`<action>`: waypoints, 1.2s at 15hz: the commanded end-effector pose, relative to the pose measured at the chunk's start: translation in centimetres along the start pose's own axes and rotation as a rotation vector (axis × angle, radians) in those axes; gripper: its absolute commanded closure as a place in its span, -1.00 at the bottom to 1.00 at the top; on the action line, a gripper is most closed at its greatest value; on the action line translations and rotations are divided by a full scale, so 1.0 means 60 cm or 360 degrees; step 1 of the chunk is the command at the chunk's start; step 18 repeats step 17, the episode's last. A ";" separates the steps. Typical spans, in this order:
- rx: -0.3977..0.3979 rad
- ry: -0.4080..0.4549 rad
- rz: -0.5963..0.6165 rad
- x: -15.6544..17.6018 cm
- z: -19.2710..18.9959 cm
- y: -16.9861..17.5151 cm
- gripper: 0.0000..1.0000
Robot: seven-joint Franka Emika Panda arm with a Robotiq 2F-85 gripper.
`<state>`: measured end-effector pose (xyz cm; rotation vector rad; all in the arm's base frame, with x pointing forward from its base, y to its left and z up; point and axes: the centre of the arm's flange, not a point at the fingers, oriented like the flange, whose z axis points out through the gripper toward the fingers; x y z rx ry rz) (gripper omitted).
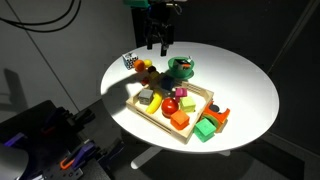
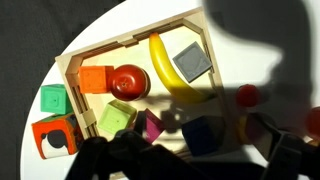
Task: Put the lime green building block on the tray
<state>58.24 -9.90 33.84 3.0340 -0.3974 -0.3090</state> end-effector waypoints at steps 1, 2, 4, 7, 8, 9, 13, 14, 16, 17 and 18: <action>-0.0027 0.0014 -0.0037 -0.048 -0.031 -0.012 -1.00; -0.0021 0.0029 -0.0049 -0.055 -0.037 -0.015 -1.00; 0.0003 0.0073 -0.0068 -0.068 -0.046 -0.020 -1.00; 0.0035 0.0164 -0.0083 -0.081 -0.057 -0.025 -1.00; 0.0046 0.0187 -0.0087 -0.084 -0.059 -0.028 -1.00; 0.0050 0.0222 -0.0092 -0.085 -0.060 -0.031 -1.00; 0.0040 0.0191 -0.0082 -0.066 -0.058 -0.035 -1.00; 0.0040 0.0193 -0.0082 -0.066 -0.058 -0.035 -1.00; 0.0040 0.0193 -0.0082 -0.066 -0.057 -0.035 -1.00; 0.0040 0.0193 -0.0082 -0.067 -0.057 -0.035 -1.00; 0.0040 0.0193 -0.0082 -0.067 -0.057 -0.035 -1.00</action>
